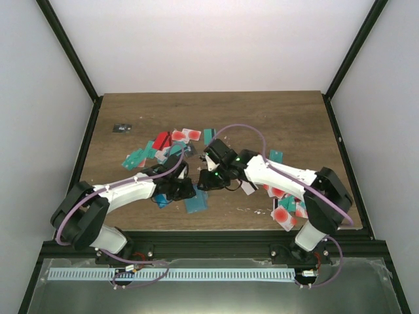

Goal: Put the credit cards into the card holder

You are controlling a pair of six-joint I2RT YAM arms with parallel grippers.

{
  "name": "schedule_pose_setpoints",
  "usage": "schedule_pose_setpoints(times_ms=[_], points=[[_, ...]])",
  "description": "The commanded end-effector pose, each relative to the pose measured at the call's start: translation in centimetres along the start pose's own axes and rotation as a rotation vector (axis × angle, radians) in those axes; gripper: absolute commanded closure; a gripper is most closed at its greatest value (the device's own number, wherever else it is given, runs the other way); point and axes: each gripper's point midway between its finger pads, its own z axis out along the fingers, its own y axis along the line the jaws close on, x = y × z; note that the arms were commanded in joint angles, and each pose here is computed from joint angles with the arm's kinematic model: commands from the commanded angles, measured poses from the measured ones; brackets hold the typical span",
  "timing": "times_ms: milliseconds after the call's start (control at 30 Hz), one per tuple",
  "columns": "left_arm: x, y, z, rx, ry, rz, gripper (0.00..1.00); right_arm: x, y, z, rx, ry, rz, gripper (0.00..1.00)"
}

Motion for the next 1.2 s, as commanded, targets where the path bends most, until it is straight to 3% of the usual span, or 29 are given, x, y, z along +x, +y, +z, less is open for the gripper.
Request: schedule_pose_setpoints(times_ms=[0,133,300,667,900,1167], points=[[0.3,0.3,-0.6,-0.043,0.018,0.034,0.71,-0.8,-0.2,-1.8,-0.051,-0.06,0.033,0.73],[-0.1,-0.3,-1.4,-0.044,0.017,0.058,0.71,-0.7,-1.0,-3.1,-0.044,-0.107,0.047,0.73],[-0.1,-0.5,-1.4,-0.043,0.028,0.092,0.71,1.0,1.3,-3.8,-0.245,-0.127,0.004,0.74],[0.3,0.1,1.2,-0.068,0.11,0.092,0.74,4.2,1.9,-3.6,-0.604,-0.22,0.149,0.88],[0.7,0.2,1.3,-0.069,0.135,0.099,0.75,4.2,0.9,-2.3,-0.682,-0.254,0.246,0.99],[0.5,-0.2,1.5,-0.063,0.143,0.088,0.75,3.8,-0.6,-0.1,-0.671,-0.26,0.348,0.99]])
